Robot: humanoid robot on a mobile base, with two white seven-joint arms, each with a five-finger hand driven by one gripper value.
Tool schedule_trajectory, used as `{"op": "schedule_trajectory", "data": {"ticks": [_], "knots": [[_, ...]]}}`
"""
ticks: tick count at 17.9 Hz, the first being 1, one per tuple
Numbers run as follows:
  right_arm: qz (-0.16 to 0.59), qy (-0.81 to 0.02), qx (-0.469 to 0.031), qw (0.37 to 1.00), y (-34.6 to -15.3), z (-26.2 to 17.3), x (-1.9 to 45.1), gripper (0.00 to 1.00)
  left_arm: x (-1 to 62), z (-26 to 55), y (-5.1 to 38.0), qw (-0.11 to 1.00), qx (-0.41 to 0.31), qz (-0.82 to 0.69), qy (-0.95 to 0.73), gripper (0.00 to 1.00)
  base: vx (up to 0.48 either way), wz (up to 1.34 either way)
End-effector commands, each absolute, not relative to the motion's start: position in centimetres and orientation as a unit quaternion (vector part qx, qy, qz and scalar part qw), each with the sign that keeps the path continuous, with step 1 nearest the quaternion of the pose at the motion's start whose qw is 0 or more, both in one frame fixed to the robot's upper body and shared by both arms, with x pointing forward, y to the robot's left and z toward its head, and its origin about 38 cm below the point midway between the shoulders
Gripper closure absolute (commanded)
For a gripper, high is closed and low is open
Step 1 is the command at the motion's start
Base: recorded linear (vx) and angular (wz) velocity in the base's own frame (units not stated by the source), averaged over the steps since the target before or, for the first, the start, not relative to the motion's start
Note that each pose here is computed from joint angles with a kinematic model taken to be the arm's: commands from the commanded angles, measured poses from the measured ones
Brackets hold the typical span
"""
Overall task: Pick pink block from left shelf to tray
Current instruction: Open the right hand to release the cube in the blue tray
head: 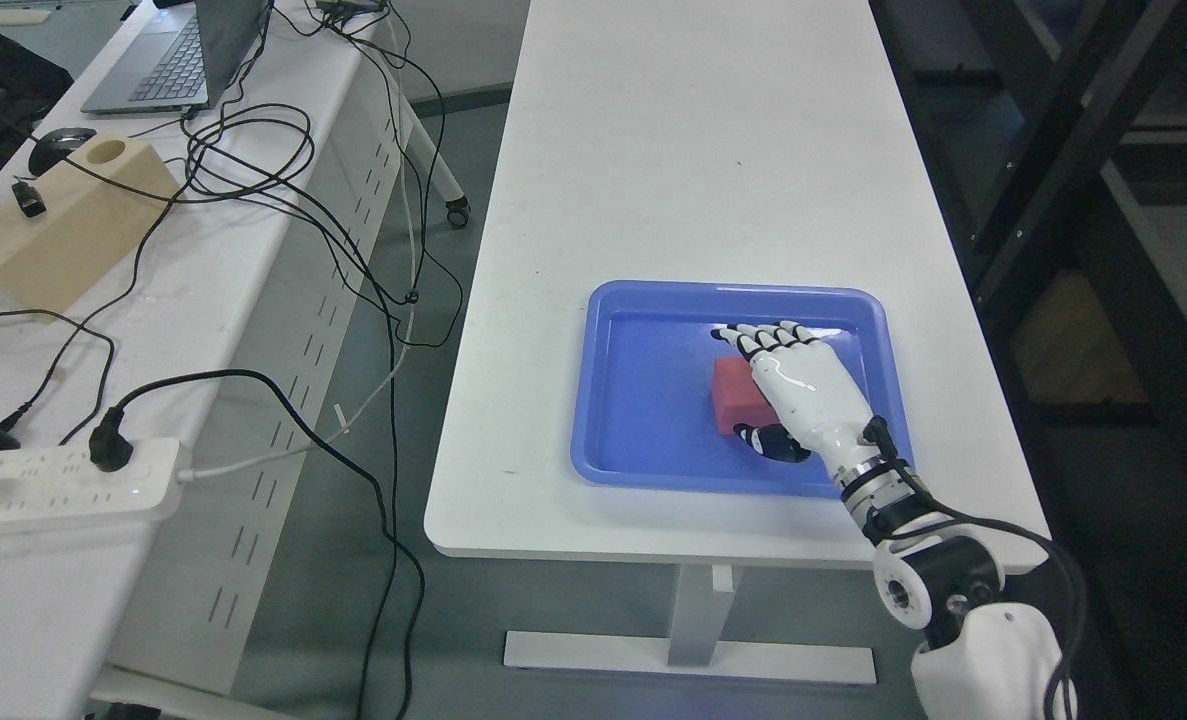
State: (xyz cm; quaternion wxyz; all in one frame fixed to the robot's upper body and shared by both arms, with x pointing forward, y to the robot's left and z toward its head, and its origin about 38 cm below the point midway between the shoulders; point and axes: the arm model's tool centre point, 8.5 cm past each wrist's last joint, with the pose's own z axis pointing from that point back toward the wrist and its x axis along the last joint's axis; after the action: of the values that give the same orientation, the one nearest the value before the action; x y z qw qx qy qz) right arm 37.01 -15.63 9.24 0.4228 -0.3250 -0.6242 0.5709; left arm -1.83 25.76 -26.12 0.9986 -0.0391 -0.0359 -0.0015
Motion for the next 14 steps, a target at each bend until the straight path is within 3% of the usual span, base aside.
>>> {"op": "schedule_trajectory", "data": {"ticks": [1, 4, 7, 14], "knots": [[0.552, -0.631, -0.317, 0.442, -16.9, 9.2, 36.9, 0.10, -1.2, -26.1, 26.8, 0.999, -0.031, -0.003, -0.044, 0.00, 0.000, 0.00], [0.493, -0.664, -0.269, 0.494, -18.7, 9.5, 36.9, 0.03, -1.2, -26.1, 26.8, 0.999, -0.031, -0.003, -0.045, 0.00, 0.000, 0.00], [0.420, -0.695, -0.186, 0.554, -21.2, 9.9, 37.1, 0.01, -1.2, -26.1, 26.8, 0.999, -0.031, -0.003, -0.045, 0.00, 0.000, 0.00], [0.241, -0.764, -0.120, 0.586, -25.7, 11.7, 37.2, 0.01, -1.2, -26.1, 26.8, 0.999, -0.031, -0.003, -0.045, 0.00, 0.000, 0.00]]}}
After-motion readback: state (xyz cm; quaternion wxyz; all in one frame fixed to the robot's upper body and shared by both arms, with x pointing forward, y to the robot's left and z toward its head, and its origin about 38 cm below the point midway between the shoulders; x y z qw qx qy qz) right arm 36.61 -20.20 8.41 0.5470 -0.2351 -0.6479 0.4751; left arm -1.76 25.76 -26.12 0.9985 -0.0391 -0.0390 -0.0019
